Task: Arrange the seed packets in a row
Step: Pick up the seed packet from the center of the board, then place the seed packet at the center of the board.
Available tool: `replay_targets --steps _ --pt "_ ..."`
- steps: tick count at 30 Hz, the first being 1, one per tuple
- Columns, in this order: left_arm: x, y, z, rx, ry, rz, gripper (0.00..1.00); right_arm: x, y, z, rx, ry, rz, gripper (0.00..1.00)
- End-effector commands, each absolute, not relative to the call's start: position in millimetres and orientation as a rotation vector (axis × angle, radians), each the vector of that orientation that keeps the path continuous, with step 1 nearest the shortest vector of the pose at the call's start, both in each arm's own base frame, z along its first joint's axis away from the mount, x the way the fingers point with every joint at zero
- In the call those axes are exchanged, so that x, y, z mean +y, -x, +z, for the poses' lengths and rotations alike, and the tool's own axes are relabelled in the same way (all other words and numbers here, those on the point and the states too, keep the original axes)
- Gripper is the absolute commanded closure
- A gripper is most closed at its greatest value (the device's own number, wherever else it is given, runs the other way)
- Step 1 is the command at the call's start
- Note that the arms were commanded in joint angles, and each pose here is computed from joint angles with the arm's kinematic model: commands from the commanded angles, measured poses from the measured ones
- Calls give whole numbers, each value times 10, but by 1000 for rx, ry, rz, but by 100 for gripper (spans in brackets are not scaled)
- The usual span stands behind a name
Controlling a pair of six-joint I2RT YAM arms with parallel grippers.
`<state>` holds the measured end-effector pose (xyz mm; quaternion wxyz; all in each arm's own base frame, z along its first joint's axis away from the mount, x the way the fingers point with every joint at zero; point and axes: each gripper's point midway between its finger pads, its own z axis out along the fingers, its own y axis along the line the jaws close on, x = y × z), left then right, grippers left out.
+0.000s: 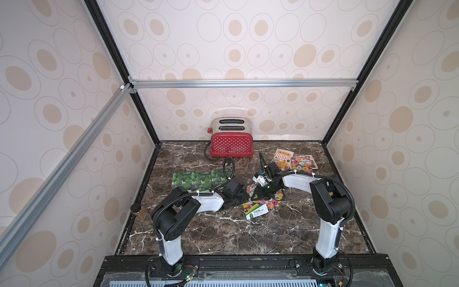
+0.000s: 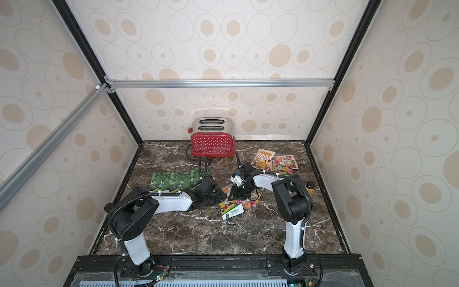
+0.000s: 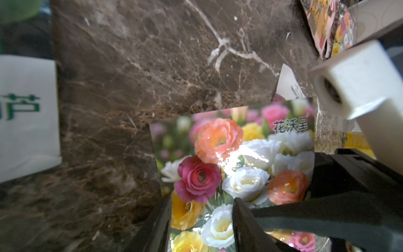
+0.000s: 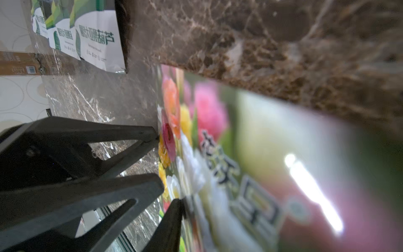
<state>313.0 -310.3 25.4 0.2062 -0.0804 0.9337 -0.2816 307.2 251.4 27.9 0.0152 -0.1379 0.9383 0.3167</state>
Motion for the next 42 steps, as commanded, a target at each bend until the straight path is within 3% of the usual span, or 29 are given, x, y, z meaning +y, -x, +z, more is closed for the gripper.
replay_targets --steps 1,3,8,16,20,30,42 --pt "-2530 -2515 -511 2921 260 -425 53 2451 -2996 413 2935 449 930 67" --pt "-2532 -2539 -461 2907 254 -427 53 2449 -3014 479 2919 446 936 68" --pt "-2548 -2666 -17 2793 219 -480 54 2488 -3138 647 2863 412 999 96" --pt "-2212 -2743 1445 2435 128 -530 51 2758 -3718 971 2710 316 1233 99" --pt "-1909 -2645 1898 2318 108 -484 47 2887 -4093 1037 2658 267 1325 99" --pt "-1633 -2667 1856 2298 164 -432 46 3067 -4559 542 2708 193 1451 100" --pt "-1668 -2789 1749 2331 149 -435 45 2952 -4489 159 2799 143 1381 98"
